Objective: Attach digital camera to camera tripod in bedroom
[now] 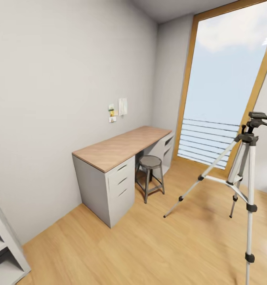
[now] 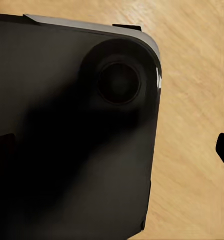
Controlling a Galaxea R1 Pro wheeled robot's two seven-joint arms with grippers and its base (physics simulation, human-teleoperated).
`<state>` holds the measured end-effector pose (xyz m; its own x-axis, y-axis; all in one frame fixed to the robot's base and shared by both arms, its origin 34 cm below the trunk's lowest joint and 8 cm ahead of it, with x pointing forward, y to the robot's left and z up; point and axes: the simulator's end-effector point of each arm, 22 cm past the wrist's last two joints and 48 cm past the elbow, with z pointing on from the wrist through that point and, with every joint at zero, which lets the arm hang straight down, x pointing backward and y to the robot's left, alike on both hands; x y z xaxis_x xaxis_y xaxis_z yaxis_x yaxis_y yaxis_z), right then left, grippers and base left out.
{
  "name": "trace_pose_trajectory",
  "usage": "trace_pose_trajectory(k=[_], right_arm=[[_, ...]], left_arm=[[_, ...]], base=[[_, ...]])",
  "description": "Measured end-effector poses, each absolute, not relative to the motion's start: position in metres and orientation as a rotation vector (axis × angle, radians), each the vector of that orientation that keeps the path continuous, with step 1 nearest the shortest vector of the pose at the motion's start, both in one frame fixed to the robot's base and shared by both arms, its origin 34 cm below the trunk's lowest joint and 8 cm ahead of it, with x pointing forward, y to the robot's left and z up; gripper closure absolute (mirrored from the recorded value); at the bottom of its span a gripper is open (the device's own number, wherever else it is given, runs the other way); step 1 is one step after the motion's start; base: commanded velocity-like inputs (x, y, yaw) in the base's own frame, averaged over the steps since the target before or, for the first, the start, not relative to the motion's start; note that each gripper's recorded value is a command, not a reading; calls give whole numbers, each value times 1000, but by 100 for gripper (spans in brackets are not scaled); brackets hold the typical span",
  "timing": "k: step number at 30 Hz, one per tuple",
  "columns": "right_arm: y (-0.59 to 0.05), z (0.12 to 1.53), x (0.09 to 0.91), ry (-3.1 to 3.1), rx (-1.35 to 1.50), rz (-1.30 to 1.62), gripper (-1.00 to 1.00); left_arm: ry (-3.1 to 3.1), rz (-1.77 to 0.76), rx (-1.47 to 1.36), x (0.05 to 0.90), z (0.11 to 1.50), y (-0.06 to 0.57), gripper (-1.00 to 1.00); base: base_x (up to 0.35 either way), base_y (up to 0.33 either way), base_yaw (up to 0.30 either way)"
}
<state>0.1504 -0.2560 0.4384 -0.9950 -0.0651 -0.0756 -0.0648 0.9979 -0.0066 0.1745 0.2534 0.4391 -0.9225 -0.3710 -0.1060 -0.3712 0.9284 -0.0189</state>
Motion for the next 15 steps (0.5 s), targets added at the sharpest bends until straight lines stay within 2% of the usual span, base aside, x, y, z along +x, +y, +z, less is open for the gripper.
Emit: trace_pose_trajectory(k=[15], right_arm=[[-252, 438, 150, 3064, -98, 2, -100]], left_arm=[[2977, 3, -575, 175, 439, 254, -100]], base=[[286, -163, 5]])
